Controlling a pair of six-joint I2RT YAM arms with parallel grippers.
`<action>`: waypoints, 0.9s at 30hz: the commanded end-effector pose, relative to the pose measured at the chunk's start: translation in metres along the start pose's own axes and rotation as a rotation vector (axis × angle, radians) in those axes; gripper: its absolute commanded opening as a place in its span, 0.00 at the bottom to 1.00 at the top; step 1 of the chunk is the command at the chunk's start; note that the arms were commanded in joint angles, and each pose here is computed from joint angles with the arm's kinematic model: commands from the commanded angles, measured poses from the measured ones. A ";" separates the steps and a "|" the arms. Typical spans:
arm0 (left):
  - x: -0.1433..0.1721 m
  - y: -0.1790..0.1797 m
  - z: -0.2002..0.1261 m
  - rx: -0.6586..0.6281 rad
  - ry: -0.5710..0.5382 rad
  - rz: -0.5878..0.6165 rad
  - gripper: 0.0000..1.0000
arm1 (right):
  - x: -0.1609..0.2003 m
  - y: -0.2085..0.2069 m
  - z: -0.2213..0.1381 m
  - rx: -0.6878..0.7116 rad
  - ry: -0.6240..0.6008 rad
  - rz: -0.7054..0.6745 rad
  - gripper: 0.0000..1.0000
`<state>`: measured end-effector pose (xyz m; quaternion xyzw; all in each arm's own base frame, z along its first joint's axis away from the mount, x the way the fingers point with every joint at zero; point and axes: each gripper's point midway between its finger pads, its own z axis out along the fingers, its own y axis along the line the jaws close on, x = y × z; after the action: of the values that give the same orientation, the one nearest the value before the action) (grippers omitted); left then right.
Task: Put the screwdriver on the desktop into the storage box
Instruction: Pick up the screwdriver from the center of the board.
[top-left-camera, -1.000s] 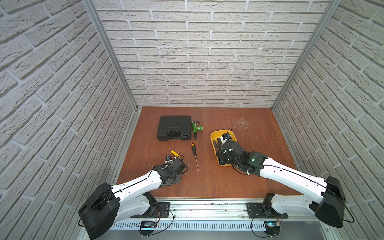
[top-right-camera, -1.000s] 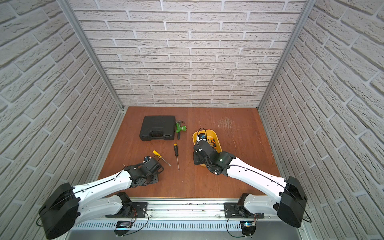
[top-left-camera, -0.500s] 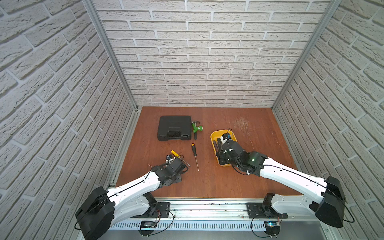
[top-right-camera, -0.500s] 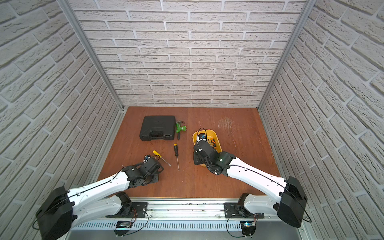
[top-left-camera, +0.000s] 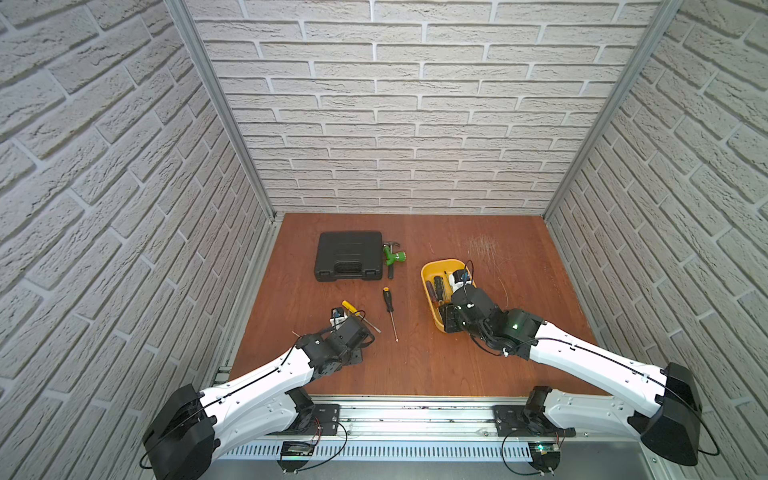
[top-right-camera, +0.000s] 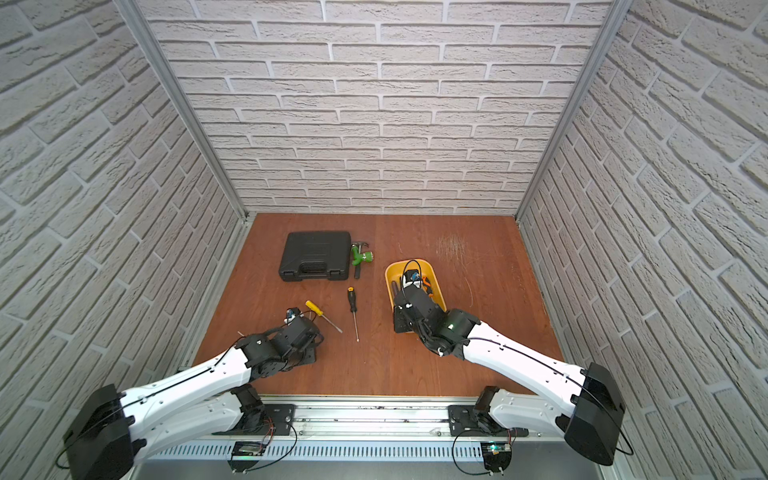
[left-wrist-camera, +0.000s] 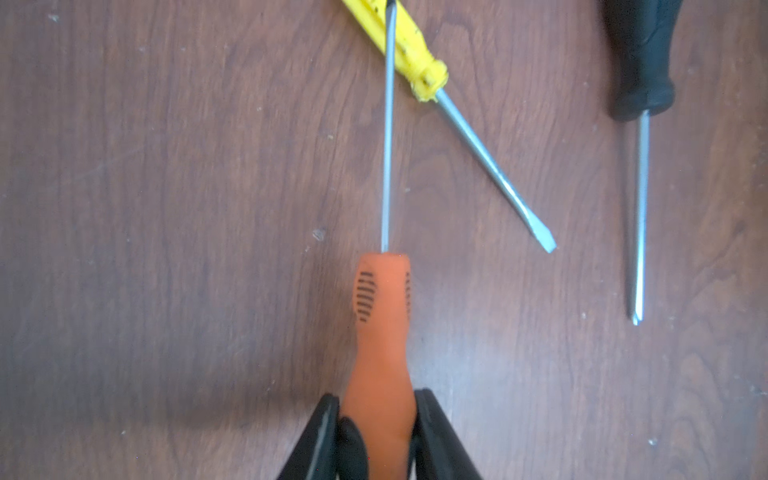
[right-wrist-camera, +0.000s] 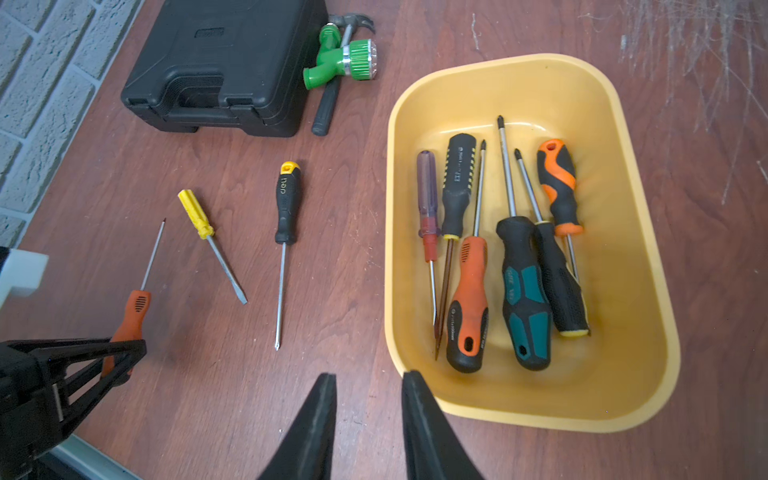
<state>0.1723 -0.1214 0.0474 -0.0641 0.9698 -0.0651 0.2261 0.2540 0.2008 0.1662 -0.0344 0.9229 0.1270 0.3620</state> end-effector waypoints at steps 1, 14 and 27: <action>-0.018 -0.011 -0.010 0.034 -0.070 -0.002 0.00 | -0.014 -0.008 -0.006 0.033 -0.083 0.045 0.28; -0.050 -0.025 -0.036 0.088 -0.188 0.008 0.00 | -0.023 -0.018 -0.005 0.069 -0.120 0.114 0.04; -0.046 -0.017 -0.041 0.101 -0.196 -0.038 0.00 | -0.024 -0.019 -0.007 0.068 -0.124 0.122 0.03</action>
<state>0.1952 -0.1301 0.1016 -0.0669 0.9420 -0.1104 0.3097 0.2655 0.1823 0.1758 0.0228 0.9109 0.1125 0.3962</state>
